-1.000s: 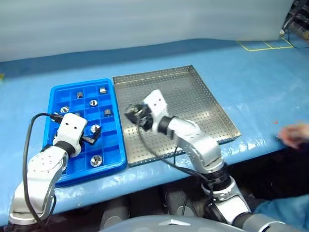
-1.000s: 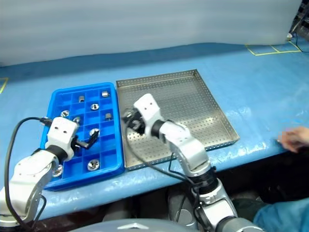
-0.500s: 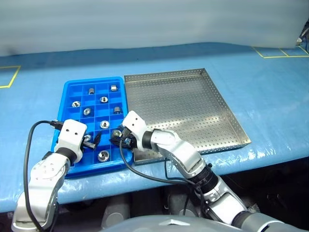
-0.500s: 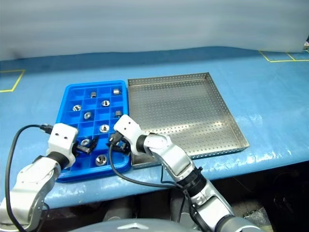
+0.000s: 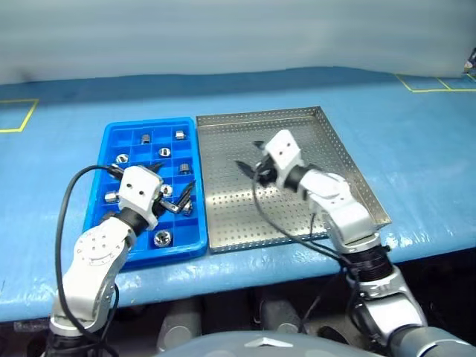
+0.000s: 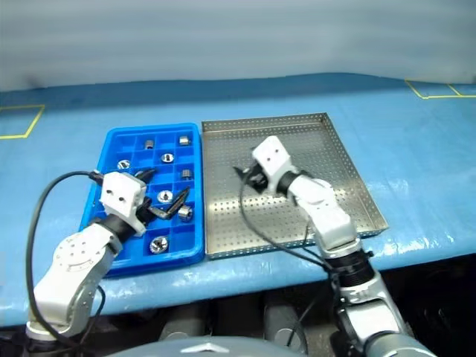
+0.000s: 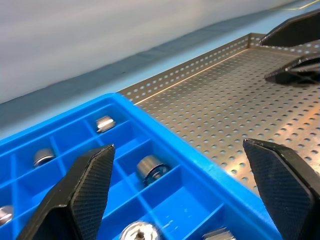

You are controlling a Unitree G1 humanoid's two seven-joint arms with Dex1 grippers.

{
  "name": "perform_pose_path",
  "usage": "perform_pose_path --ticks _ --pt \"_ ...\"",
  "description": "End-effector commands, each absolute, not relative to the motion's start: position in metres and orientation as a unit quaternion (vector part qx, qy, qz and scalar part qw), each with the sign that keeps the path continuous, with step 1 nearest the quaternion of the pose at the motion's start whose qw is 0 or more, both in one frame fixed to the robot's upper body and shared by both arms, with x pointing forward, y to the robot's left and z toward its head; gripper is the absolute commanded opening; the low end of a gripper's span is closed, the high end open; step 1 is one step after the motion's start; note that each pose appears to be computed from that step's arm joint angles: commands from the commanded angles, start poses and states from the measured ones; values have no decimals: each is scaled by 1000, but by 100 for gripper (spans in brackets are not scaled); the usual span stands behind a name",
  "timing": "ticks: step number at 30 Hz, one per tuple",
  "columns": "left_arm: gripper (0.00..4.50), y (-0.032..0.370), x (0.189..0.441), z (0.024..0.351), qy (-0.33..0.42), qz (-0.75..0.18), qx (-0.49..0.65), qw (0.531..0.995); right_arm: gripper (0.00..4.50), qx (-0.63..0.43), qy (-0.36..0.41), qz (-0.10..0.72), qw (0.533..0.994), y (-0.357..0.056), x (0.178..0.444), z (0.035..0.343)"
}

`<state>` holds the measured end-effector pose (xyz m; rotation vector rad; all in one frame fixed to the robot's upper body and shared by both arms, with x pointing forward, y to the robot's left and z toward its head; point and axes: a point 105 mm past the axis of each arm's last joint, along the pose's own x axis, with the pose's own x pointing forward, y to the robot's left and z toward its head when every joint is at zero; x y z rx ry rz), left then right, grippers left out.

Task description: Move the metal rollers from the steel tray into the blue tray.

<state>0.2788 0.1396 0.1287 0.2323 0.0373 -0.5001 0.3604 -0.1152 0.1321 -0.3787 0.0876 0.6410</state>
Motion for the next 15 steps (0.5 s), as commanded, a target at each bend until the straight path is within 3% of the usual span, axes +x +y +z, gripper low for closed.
perform_pose_path --ticks 1,5,10,15 --pt "450 137 286 132 3 -260 117 958 345 -190 45 294 935 -140 363 136" --pt "450 133 289 127 11 -289 96 952 345 -162 59 323 930 -146 353 131" --pt "450 133 287 123 18 -296 85 951 447 -146 58 343 926 -144 346 131" --pt "450 132 282 122 23 -306 85 948 447 -154 60 347 923 -140 345 129"
